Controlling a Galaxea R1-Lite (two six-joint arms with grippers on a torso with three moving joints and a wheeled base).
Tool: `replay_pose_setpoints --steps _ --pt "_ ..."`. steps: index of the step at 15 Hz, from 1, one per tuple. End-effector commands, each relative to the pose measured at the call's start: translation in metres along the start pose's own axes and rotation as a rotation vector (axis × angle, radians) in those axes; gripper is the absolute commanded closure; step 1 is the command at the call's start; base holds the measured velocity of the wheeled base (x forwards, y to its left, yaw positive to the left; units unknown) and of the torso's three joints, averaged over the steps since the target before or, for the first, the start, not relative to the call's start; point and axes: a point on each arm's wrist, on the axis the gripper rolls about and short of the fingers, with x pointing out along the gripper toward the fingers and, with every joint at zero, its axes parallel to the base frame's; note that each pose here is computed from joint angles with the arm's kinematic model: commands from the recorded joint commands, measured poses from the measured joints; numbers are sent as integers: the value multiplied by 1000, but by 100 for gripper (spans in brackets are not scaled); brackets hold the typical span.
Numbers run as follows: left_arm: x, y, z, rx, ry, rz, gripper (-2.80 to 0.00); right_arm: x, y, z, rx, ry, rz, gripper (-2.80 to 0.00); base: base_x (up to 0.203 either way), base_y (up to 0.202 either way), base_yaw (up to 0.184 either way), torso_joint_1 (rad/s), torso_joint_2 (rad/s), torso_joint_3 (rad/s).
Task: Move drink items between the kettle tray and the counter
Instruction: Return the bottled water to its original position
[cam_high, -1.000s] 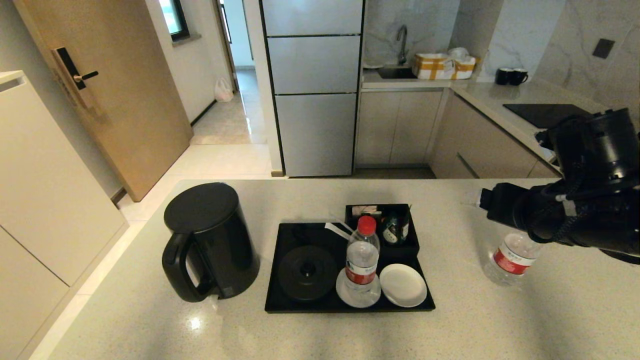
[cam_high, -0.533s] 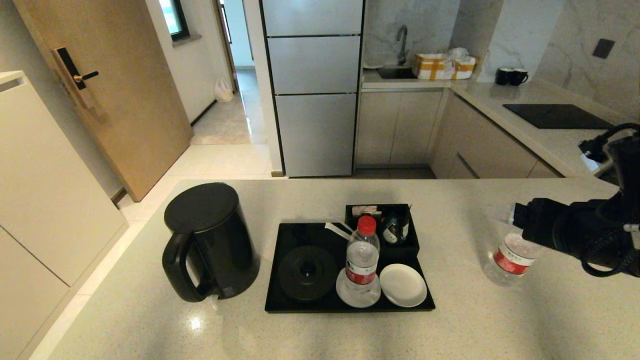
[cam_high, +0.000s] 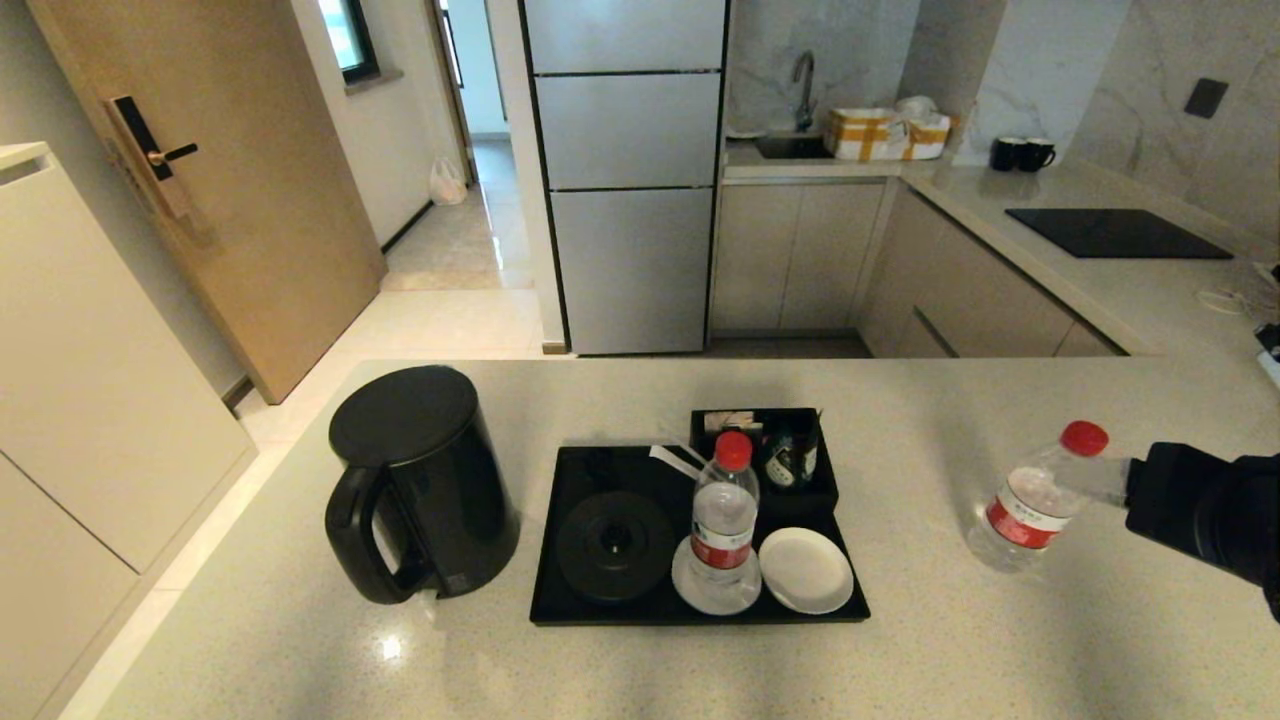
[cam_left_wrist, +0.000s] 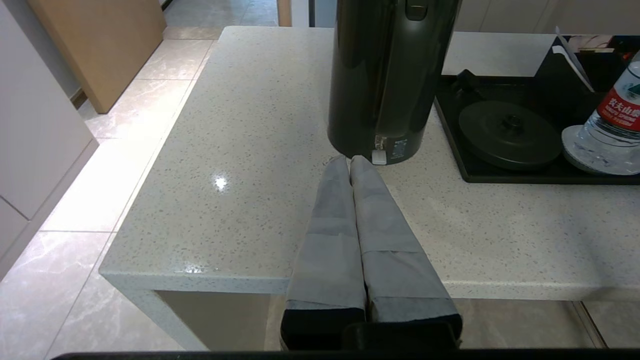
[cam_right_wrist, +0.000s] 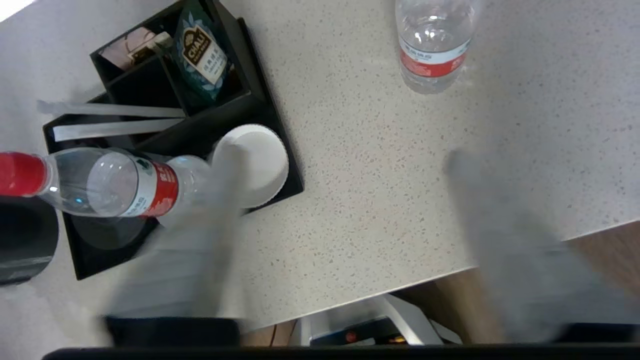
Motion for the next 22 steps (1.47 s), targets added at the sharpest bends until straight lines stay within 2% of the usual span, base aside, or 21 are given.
replay_pose_setpoints --steps 1,4,8,10,12,15,17,18,22 --pt "0 0 0 -1 1 0 0 -2 -2 -1 9 -4 -3 0 0 0 0 0 0 0" --pt "0 0 0 -1 2 1 0 4 -12 -13 9 29 -50 0 0 0 0 0 0 0" --pt "0 0 0 -1 2 1 0 42 -38 -41 72 136 -226 0 0 0 0 0 0 0" --pt "0 0 0 -1 1 -1 0 59 -45 -50 88 138 -226 0 0 0 0 0 0 0" --pt "0 0 0 -1 2 1 0 73 -49 -55 46 108 -212 0 0 0 0 0 0 0" --pt "0 0 0 -1 1 0 0 94 -46 -48 -84 -17 -116 0 0 0 0 0 0 0" --pt "0 0 0 -1 2 1 0 105 -48 -45 -149 -50 -96 0 0 0 0 0 0 0" --pt "0 0 0 -1 2 1 0 112 -48 -47 -168 -57 -95 -280 0 0 0 0 0 0" --pt "0 0 0 -1 2 1 0 118 -56 -60 -184 -65 -80 -280 0 0 0 0 0 0"
